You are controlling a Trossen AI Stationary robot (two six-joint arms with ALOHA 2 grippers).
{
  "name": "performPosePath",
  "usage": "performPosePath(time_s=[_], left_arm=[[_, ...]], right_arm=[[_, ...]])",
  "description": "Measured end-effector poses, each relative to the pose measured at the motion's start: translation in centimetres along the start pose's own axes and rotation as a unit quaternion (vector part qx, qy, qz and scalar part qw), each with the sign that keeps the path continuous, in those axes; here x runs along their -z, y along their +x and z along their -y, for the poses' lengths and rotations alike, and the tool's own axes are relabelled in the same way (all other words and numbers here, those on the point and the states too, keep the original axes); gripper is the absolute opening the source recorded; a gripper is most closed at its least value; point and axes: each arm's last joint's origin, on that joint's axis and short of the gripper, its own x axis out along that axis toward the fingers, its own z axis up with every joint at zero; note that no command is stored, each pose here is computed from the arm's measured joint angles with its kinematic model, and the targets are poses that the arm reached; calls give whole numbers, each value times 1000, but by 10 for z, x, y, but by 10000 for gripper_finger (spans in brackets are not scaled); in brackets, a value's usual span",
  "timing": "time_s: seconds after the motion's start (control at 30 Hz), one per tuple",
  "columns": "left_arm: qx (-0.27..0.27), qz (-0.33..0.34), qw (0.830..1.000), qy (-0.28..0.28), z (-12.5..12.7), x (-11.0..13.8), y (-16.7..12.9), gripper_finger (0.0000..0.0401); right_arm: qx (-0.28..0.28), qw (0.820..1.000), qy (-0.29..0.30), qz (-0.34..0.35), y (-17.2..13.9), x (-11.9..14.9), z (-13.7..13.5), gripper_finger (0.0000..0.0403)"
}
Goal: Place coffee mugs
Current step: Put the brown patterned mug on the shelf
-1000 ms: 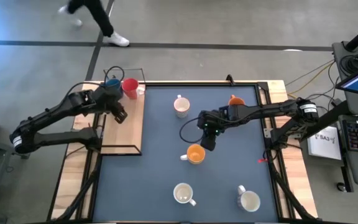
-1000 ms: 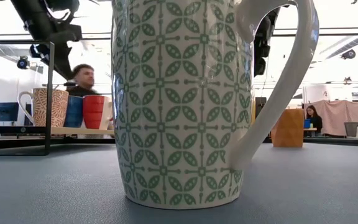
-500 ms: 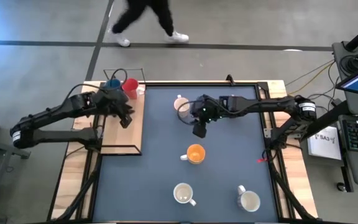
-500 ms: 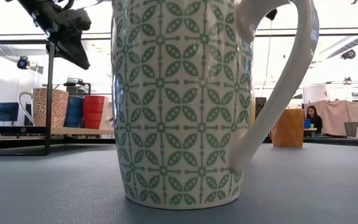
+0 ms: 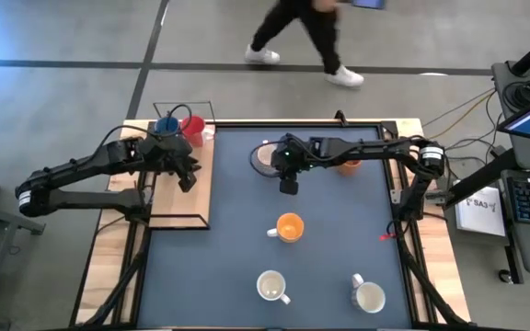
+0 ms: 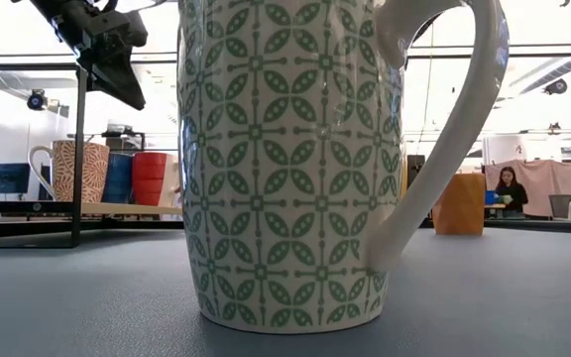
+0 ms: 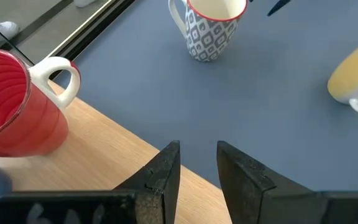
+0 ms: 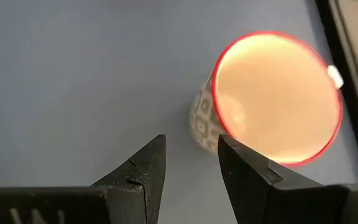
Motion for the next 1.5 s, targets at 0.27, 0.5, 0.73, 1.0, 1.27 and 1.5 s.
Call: performPosePath(time_s=[0.27,0.5,0.73,1.0,1.27,1.5], left_arm=[[0,-1,1000,0,0,0,0,88],[0,1,1000,4,0,-1,1,88],[0,1,1000,4,0,-1,1,88],[0,1,1000,4,0,-1,1,88],[2,1,1000,4,0,-1,1,88],[2,-1,1000,5,0,-1,1,88]], right_arm=[[18,999,-45,3,6,-11,4,137],[17,998,-57,-14,23,-6,6,137],[8,997,-72,-36,40,1,3,120],[7,996,-82,-29,39,0,4,21],[-28,995,-85,49,22,-39,-1,17],[-36,993,-97,63,26,-64,-10,15]])
